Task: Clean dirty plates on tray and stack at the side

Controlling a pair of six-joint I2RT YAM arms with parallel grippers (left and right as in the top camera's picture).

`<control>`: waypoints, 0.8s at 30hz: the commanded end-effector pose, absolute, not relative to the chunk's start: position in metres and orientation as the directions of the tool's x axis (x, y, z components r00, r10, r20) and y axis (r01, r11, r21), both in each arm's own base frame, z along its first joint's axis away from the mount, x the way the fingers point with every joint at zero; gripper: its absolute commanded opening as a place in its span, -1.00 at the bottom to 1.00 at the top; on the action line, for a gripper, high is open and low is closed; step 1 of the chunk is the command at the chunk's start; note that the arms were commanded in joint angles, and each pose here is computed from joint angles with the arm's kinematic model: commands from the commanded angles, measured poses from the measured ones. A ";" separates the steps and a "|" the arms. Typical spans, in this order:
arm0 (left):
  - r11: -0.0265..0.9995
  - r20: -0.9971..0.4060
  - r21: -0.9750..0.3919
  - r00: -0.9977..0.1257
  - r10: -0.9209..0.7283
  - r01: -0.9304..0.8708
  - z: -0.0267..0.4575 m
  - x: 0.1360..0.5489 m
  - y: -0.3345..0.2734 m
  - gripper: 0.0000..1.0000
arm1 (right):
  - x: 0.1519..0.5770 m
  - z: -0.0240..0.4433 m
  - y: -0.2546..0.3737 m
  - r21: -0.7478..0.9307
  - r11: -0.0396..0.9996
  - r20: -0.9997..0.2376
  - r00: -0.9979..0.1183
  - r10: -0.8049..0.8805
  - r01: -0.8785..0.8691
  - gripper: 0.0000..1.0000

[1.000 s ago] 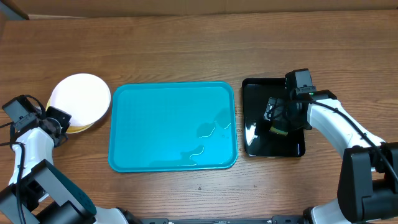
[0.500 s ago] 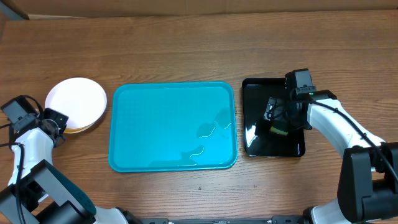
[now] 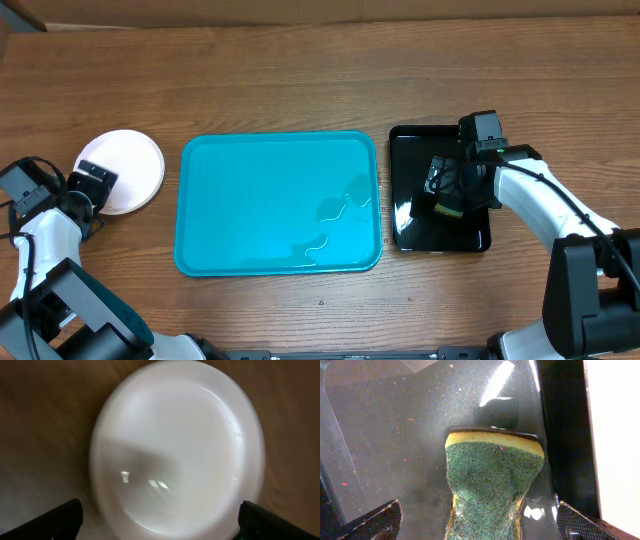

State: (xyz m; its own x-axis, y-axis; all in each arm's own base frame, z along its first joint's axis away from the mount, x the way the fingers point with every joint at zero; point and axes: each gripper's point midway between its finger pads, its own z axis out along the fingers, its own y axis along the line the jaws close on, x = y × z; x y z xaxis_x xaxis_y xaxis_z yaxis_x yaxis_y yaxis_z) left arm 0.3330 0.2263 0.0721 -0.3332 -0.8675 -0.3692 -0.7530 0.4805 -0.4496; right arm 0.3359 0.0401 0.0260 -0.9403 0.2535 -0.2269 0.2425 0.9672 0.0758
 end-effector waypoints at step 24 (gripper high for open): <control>0.827 -0.301 -0.549 -0.895 -0.330 -0.120 0.088 0.388 -0.079 1.00 | 0.336 0.024 0.036 0.058 0.968 -0.232 -0.939 0.252 0.246 1.00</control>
